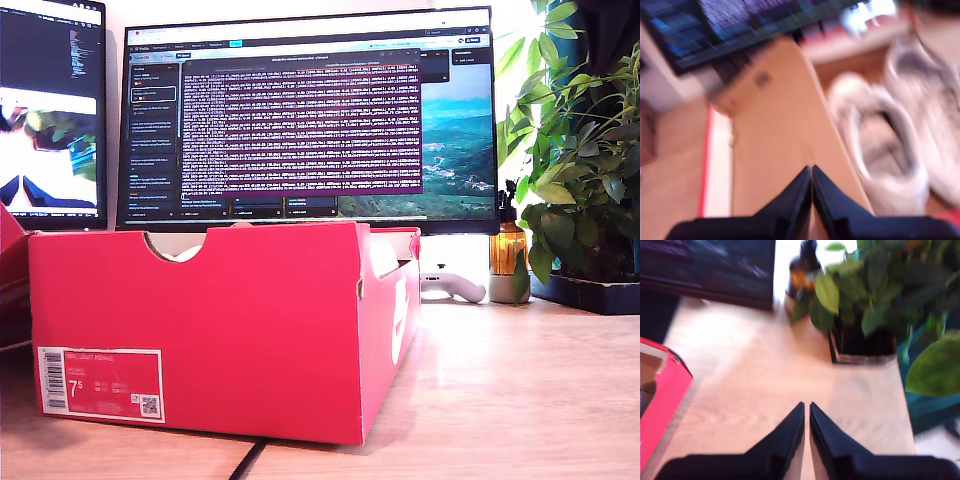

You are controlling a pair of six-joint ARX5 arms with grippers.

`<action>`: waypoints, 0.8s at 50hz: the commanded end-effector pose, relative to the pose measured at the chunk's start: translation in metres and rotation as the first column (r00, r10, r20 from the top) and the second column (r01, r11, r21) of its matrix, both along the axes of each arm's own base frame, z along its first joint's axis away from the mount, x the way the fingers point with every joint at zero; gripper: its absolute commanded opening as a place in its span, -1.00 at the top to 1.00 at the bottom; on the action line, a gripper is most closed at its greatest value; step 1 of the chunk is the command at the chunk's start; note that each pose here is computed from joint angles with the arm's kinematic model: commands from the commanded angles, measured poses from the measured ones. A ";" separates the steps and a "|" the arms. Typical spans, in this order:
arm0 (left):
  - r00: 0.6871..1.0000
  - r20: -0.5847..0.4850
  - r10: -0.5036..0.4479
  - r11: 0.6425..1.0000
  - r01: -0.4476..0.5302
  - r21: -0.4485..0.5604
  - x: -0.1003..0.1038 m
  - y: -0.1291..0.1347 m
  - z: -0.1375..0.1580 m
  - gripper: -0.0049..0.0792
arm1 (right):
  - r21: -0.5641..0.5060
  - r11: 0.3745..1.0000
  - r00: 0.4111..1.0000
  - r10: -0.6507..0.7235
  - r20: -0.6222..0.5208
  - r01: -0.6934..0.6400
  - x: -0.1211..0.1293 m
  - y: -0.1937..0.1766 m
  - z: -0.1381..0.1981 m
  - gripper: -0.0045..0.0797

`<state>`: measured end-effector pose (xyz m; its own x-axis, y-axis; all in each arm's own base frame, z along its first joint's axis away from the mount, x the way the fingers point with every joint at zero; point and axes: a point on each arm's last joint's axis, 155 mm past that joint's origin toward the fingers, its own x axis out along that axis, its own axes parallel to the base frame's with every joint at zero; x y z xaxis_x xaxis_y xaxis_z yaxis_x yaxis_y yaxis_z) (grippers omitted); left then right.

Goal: Pack the white shoes by picking the first shoe and placing it inside the red shoebox, left side, then picking and rotating the second shoe and placing it in the shoebox

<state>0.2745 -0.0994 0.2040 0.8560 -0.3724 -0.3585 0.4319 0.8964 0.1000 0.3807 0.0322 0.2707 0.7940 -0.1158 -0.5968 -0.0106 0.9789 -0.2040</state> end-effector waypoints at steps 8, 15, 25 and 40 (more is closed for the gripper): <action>0.998 0.027 0.056 0.996 -0.054 -0.076 0.015 0.013 0.013 0.93 | 0.027 0.998 0.995 0.059 0.084 -0.062 -0.009 0.008 -0.031 0.92; 0.996 0.057 0.069 0.992 -0.063 -0.109 0.019 0.015 0.020 0.93 | 0.016 0.997 0.991 0.076 0.109 -0.078 -0.017 0.008 -0.055 0.92; 0.995 0.073 0.074 0.991 -0.066 -0.113 0.022 0.015 0.007 0.93 | 0.016 0.998 0.991 0.061 0.123 -0.063 -0.028 -0.001 -0.093 0.92; 0.991 0.085 0.101 0.990 -0.091 -0.109 0.024 0.021 -0.009 0.93 | 0.045 0.999 0.991 -0.031 0.133 0.025 -0.041 -0.042 -0.130 0.92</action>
<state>0.2978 -0.0808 0.1971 0.9120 -0.3254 -0.2498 0.3450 0.9378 0.0379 0.3443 -0.0053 0.1487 0.8641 -0.1186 -0.4891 0.0393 0.9848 -0.1692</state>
